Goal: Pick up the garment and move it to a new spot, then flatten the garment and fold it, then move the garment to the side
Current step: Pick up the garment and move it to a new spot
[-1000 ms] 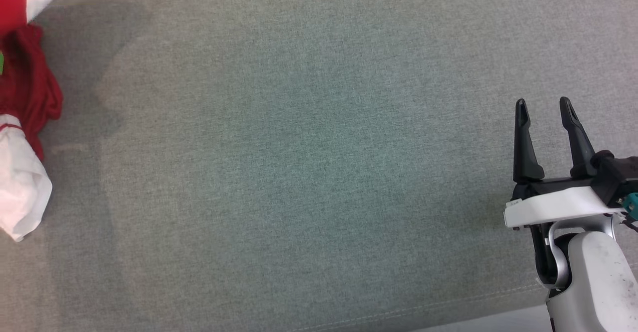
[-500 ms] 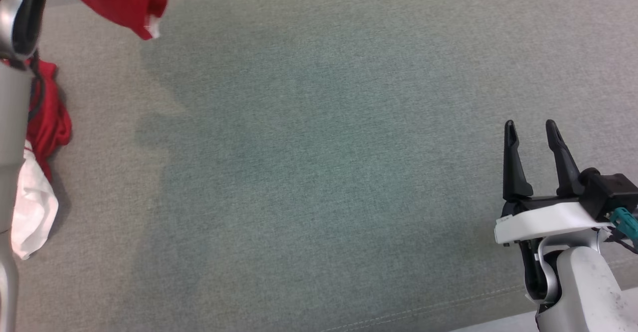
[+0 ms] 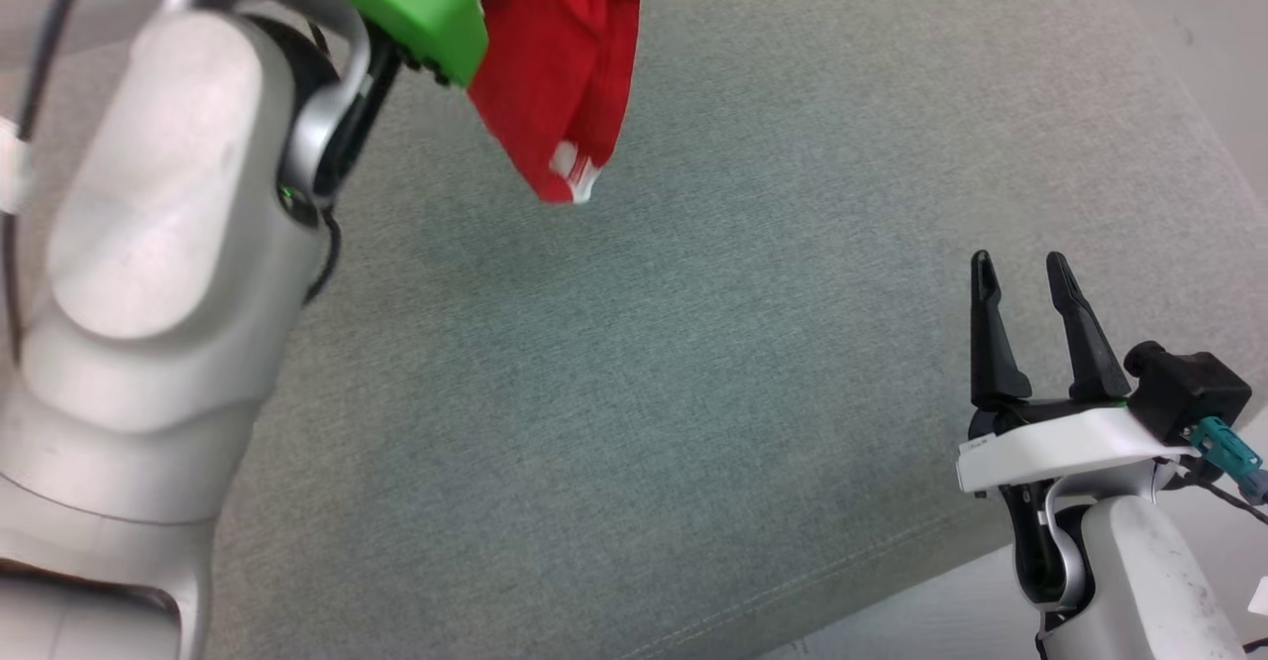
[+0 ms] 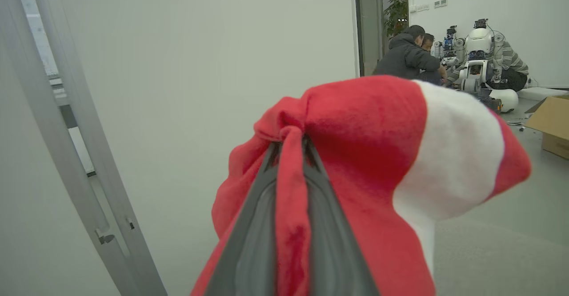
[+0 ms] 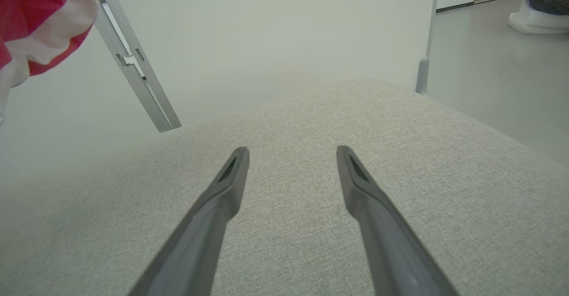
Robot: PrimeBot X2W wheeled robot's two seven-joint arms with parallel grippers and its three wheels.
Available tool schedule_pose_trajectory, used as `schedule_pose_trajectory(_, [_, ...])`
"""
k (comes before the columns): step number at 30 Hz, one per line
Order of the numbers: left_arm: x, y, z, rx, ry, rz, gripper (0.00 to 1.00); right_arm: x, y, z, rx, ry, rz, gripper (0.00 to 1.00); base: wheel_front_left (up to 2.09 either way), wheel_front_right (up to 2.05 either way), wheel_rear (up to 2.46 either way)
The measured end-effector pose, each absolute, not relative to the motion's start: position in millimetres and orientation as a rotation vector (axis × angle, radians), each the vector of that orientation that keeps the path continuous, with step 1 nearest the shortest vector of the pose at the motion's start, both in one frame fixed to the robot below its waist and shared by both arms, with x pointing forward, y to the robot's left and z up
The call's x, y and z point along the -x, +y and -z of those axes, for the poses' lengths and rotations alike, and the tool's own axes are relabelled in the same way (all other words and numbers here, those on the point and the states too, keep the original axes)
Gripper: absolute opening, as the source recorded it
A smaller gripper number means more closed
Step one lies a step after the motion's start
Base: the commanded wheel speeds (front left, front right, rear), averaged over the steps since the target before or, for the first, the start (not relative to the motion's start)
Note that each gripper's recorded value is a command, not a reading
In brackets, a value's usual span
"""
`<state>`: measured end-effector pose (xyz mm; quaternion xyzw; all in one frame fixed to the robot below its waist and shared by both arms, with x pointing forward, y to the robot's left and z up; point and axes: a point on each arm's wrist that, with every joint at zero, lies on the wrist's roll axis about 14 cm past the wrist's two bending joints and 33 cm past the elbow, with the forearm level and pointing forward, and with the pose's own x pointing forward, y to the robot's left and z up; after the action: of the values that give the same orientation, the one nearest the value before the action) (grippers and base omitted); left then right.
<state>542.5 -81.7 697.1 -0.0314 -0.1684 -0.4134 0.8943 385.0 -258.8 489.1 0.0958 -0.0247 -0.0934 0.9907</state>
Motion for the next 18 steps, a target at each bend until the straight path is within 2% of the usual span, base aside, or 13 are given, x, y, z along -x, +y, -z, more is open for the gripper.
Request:
schedule_pose_trajectory(7, [-527,-110,-590,0.204,-0.092,0.882,0.0,-373,-274,-484,-0.193,-0.032,0.24,1.0,0.0,0.0,0.0])
schedule_pose_trajectory(15, [-480,-124,-474,0.218,0.213,0.911,0.0,-372,-274,-477,-0.196,-0.012,0.245,1.0,0.0,0.0,0.0])
schedule_pose_trajectory(16, [-475,-124,-465,0.206,0.232,0.915,0.39,-373,-272,-477,-0.198,-0.01,0.241,1.0,0.0,0.0,0.0])
schedule_pose_trajectory(17, [-470,-124,-461,0.196,0.237,0.924,1.0,-373,-271,-476,-0.199,-0.008,0.237,1.0,0.0,0.0,0.0])
schedule_pose_trajectory(18, [-468,-124,-460,0.201,0.238,0.924,1.0,-373,-270,-476,-0.2,-0.008,0.233,1.0,0.0,0.0,0.0])
